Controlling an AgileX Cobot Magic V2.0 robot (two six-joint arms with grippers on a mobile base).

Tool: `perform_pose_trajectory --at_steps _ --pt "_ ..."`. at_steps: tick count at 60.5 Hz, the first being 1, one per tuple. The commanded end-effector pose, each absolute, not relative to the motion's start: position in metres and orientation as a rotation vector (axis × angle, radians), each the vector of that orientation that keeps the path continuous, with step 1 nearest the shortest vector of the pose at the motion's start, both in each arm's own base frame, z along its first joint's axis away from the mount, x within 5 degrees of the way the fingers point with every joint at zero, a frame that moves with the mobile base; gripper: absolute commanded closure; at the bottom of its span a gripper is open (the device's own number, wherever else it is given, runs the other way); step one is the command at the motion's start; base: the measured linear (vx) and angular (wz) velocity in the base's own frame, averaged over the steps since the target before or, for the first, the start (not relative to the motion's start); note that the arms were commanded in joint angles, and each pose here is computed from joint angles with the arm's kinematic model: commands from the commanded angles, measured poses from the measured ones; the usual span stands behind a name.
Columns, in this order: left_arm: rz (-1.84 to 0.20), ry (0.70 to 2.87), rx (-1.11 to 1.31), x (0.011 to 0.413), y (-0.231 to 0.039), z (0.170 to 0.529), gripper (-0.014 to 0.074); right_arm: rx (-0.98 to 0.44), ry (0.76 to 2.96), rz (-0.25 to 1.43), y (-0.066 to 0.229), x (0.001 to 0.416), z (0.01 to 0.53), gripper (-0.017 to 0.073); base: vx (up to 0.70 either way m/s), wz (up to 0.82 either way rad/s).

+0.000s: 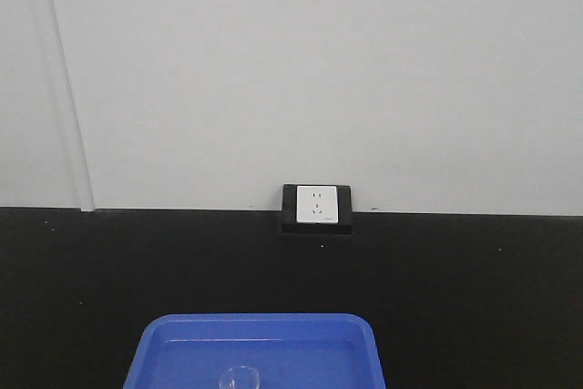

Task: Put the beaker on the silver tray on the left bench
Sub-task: 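Move the right gripper toward the glass beaker in the blue tray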

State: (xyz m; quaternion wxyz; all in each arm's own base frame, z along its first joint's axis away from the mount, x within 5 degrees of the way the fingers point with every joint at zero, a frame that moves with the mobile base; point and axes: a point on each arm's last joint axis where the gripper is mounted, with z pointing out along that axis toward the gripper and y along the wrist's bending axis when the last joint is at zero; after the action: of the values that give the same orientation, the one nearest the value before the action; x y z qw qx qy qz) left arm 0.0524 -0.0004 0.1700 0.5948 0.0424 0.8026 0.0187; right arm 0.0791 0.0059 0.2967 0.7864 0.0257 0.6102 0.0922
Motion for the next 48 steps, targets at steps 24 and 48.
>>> perform_pose_trajectory --at_steps 24,48 --pt "0.032 1.802 0.101 0.054 -0.001 0.17 0.0592 0.056 1.536 0.174 0.017 0.218 0.309 0.0571 0.0 0.0" --pt "0.032 1.802 0.101 0.054 -0.001 0.17 0.0592 0.069 1.77 0.163 0.019 0.254 0.254 0.0565 0.0 0.0"
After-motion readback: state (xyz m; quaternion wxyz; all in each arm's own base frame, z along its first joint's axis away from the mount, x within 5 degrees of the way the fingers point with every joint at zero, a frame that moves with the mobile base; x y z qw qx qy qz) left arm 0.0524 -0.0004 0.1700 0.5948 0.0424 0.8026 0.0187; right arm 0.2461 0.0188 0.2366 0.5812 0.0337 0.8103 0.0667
